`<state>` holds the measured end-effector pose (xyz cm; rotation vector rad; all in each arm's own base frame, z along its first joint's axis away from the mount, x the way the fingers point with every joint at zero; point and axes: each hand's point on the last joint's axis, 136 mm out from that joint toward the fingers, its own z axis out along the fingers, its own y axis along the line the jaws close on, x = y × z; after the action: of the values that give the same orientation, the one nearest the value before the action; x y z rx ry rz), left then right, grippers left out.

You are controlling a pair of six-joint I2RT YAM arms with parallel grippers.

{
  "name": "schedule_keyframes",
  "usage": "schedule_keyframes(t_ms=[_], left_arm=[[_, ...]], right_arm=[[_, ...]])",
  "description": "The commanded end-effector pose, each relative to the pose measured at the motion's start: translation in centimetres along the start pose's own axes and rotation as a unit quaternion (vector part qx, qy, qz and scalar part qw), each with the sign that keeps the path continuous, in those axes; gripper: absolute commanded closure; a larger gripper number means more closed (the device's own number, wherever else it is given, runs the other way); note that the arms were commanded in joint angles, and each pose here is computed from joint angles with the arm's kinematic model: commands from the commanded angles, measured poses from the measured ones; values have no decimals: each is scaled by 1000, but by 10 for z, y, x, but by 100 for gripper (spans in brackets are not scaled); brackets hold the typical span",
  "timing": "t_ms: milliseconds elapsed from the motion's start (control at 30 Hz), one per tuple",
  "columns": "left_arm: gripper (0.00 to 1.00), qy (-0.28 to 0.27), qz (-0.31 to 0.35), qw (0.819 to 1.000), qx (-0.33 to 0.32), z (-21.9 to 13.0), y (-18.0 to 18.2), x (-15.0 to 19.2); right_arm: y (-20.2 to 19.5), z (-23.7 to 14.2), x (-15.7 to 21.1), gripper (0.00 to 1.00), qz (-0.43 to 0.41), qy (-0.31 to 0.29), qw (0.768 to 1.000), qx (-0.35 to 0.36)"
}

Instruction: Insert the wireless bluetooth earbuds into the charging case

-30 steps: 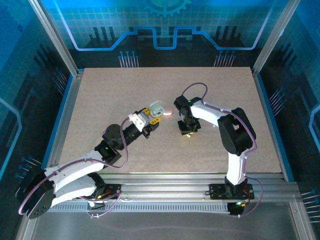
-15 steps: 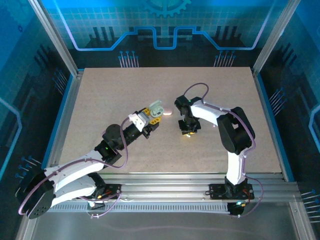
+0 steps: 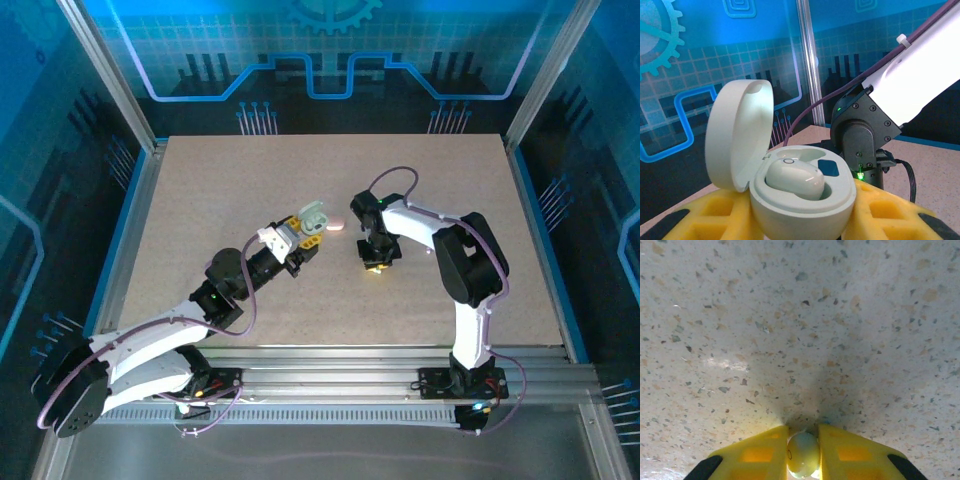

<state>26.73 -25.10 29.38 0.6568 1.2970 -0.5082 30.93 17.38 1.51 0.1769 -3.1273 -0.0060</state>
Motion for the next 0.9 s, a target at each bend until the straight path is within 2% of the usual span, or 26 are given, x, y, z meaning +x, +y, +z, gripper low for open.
schedule_keyframes(t_ms=[0,200,333,500,667,867], left_arm=[[64,-7,0,1000,3,1,-2,-4],[63,11,-4,1000,26,8,-10,4],[63,12,-6,999,32,14,-12,6],[63,14,-9,998,53,20,-19,9],[63,5,-3,998,67,25,-25,11],[63,-2,-6,995,100,30,-36,10]], right_arm=[[2,-9,-2,83,3,-8,1000,-25],[12,-64,-4,84,-1,-64,994,-91],[21,-107,0,84,0,-106,980,-167],[23,-171,7,84,-23,-175,959,-221],[31,-235,18,83,-42,-248,925,-285],[65,-288,35,83,-106,-270,868,-404]])
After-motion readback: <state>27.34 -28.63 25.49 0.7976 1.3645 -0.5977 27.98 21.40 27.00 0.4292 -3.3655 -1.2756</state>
